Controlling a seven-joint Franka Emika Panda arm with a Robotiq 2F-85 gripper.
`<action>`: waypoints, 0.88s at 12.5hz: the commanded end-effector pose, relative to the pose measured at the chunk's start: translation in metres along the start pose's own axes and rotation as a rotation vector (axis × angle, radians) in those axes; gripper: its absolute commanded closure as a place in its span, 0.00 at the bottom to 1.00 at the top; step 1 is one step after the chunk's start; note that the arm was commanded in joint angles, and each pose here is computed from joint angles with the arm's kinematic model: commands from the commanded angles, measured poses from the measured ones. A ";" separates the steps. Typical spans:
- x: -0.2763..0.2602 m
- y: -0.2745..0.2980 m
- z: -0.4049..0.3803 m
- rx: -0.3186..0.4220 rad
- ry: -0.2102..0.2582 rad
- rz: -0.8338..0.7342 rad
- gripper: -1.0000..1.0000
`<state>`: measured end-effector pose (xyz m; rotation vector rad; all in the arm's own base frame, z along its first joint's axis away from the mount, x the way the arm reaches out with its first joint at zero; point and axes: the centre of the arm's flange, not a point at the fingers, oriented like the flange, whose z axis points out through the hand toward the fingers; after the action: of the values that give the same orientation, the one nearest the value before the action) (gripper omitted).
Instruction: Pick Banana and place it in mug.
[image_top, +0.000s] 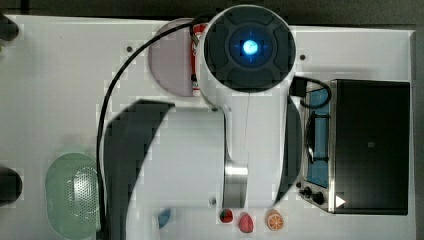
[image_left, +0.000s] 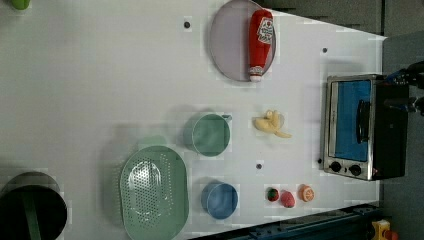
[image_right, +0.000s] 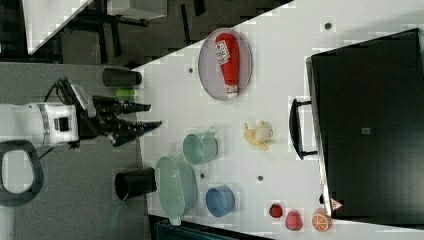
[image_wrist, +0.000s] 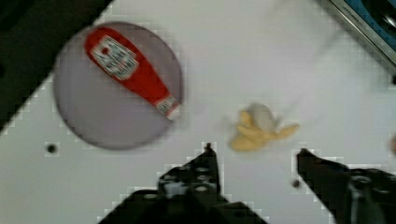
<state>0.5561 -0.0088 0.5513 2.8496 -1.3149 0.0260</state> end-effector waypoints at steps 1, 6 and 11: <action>-0.048 0.078 -0.049 -0.014 -0.022 -0.001 0.26; -0.047 0.078 -0.013 -0.054 -0.063 0.000 0.00; -0.037 0.068 0.135 -0.088 -0.109 -0.070 0.00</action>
<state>0.4880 -0.0277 0.4973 2.8428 -1.3288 0.0227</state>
